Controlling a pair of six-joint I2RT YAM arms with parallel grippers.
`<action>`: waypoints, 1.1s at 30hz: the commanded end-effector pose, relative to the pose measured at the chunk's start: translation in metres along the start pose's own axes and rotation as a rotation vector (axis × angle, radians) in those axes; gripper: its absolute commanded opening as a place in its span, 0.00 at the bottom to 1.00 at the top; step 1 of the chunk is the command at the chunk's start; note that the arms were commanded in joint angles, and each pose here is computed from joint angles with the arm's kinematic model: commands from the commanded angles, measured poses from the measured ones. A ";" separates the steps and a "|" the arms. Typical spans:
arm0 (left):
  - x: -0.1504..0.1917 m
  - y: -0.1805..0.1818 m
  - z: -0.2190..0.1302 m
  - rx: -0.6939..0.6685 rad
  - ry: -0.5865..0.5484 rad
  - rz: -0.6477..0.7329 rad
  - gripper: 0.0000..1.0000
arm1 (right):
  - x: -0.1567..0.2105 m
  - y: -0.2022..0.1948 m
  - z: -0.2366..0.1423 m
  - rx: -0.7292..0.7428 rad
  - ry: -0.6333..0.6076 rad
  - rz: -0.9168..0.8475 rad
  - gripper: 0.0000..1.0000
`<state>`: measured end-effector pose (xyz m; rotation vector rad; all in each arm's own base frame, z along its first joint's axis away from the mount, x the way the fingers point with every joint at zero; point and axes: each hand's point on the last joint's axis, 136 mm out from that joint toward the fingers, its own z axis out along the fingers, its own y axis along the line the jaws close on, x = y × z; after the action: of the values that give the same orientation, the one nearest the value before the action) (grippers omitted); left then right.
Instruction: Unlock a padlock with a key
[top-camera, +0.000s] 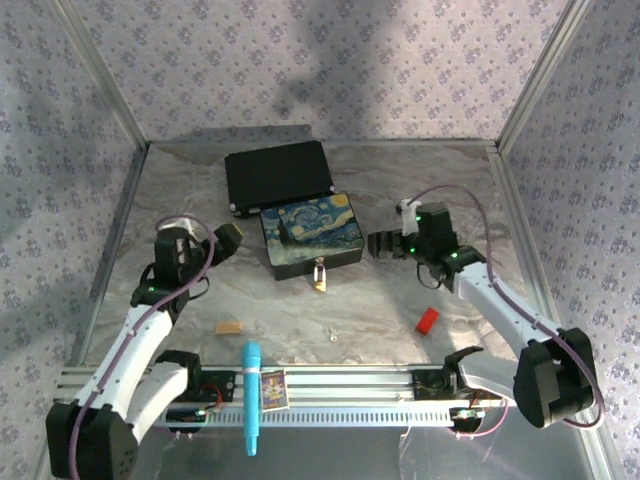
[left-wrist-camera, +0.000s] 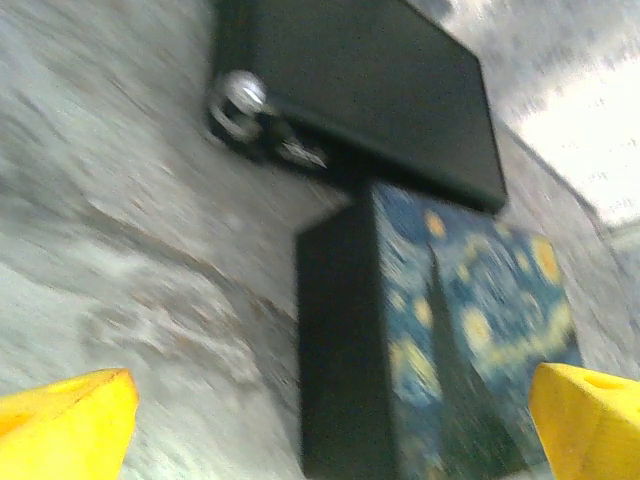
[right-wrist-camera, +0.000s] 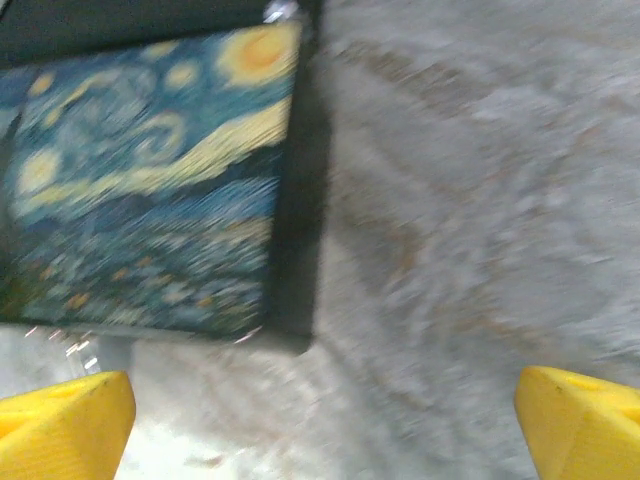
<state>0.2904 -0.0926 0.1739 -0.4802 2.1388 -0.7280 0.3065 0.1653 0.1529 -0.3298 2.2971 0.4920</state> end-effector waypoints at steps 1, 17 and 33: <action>0.027 -0.028 -0.005 0.077 0.124 -0.009 1.00 | 0.028 0.028 0.003 -0.011 0.107 0.029 0.97; 0.142 -0.083 0.011 0.152 0.428 0.053 0.96 | 0.152 0.104 0.014 -0.045 0.331 0.029 0.71; 0.153 -0.072 0.019 0.077 0.421 0.041 0.89 | 0.201 0.138 0.012 -0.032 0.390 -0.016 0.43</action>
<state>0.2175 -0.2380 0.1204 -0.2315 2.4928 -0.9647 0.1195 0.2727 0.0299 -0.5615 2.6766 0.5271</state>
